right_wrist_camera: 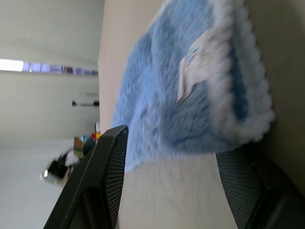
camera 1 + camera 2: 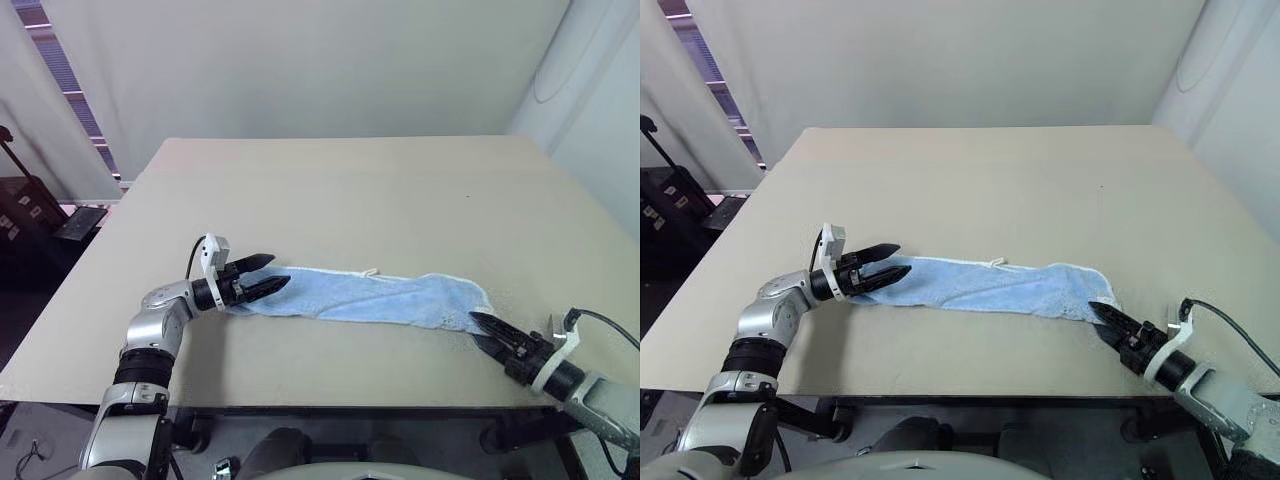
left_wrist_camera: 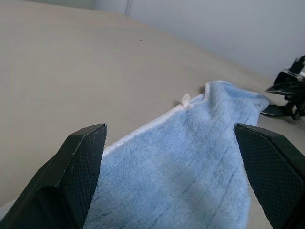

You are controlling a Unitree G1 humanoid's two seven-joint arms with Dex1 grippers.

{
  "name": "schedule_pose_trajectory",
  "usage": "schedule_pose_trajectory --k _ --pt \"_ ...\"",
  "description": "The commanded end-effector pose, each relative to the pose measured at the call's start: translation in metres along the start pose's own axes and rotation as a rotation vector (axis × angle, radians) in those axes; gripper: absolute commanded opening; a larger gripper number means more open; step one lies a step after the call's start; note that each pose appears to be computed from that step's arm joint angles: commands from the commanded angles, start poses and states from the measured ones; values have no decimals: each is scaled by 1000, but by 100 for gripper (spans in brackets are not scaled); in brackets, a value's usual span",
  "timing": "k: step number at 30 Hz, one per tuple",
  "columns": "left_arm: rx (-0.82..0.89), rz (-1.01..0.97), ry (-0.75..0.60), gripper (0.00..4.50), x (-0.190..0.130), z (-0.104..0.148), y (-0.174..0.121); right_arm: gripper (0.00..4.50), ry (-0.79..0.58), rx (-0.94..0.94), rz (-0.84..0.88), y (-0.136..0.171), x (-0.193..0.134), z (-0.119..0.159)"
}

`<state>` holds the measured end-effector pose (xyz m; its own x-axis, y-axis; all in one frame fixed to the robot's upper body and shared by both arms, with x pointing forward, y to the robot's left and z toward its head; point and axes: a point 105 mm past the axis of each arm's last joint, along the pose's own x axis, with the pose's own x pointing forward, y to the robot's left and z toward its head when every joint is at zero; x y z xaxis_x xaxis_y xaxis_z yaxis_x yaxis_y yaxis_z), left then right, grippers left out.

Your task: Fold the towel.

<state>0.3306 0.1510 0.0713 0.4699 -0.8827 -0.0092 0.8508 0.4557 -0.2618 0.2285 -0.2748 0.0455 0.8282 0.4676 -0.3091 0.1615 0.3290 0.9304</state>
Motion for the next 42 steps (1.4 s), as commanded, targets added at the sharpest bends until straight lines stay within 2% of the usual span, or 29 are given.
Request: schedule_pose_trajectory --k 1,6,7,9,13,16,21,29,37,40,42 --pt "45 14 -15 450 -2 10 3 289 -128 -5 -83 -7 -4 30" --pt "53 22 -16 450 -2 11 4 289 -128 -16 -77 -4 4 30" --pt "55 25 -16 450 -2 11 4 272 -126 -17 -81 -4 5 30" --pt "65 31 -12 450 -3 10 5 234 -123 -34 -94 -5 7 29" --pt "73 52 -18 450 -3 11 7 90 -125 -47 -104 -7 5 29" --pt "78 60 -13 450 -3 11 9 1 -111 -74 -92 -4 0 25" --pt "81 75 6 450 -5 9 11 1 -110 -123 -50 4 -20 26" --pt "93 94 10 450 -6 9 13 1 -238 -186 -78 9 -60 66" --pt "97 113 2 450 -5 8 14 1 -241 -319 -126 26 -70 85" --pt "99 119 1 450 -6 8 15 1 -130 -495 -12 67 -54 64" --pt "101 125 -3 450 -6 9 15 1 -58 -630 -2 81 -43 46"
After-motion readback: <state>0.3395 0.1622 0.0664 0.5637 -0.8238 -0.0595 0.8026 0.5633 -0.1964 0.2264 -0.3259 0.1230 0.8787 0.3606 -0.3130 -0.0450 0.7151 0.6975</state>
